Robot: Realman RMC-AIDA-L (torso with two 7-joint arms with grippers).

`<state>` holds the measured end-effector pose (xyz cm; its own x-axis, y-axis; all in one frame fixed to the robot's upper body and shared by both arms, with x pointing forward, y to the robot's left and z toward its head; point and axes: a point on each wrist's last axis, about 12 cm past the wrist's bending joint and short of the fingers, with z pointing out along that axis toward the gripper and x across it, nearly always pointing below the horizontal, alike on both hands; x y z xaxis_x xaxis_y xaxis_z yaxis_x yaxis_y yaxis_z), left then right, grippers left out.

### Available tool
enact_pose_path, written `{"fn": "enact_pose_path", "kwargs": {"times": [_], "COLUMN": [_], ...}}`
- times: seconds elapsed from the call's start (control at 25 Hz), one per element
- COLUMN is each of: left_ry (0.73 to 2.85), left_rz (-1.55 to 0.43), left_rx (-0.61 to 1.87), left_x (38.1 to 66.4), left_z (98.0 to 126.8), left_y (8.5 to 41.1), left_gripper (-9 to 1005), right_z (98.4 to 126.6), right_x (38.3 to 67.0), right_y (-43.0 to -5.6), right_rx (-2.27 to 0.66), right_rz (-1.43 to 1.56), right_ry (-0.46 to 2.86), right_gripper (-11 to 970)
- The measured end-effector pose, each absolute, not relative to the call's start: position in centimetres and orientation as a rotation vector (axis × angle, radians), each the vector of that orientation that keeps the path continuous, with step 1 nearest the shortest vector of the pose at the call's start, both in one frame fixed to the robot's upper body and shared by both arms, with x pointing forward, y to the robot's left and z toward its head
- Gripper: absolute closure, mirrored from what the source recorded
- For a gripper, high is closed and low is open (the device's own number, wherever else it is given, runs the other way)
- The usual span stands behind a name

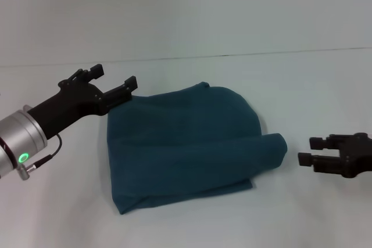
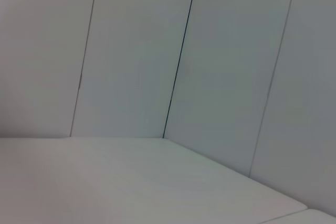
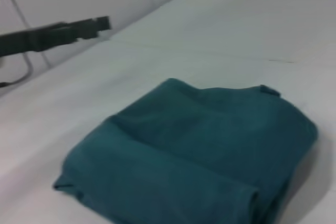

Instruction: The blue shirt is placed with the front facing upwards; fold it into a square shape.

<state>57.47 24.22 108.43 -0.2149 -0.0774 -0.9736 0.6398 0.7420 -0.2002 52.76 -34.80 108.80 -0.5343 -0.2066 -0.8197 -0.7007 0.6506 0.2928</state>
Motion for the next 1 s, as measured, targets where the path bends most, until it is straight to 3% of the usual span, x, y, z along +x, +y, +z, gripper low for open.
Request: {"fn": "enact_pose_path", "kwargs": {"times": [0.2, 0.28, 0.64, 1.0], "left_ry": [1.671, 1.672, 1.684, 1.689], "left_rz": [-0.7, -0.699, -0.676, -0.672], "left_rx": [0.453, 0.452, 0.441, 0.435], "left_x": [57.5, 57.5, 57.8, 57.6], "left_z": [108.4, 108.4, 108.3, 108.2], "left_y": [24.2, 24.2, 24.4, 24.6], "left_gripper": [47, 48, 50, 52], "right_z": [108.3, 108.1, 107.6, 107.3], "right_x": [53.9, 54.4, 56.4, 54.9], "right_y": [-33.4, -33.0, -29.6, -28.6], "right_rx": [-0.703, -0.707, -0.798, -0.955], "right_rz": [0.799, 0.801, 0.855, 0.966], "right_ry": [2.079, 2.092, 2.132, 2.172], "right_gripper": [376, 296, 291, 299]}}
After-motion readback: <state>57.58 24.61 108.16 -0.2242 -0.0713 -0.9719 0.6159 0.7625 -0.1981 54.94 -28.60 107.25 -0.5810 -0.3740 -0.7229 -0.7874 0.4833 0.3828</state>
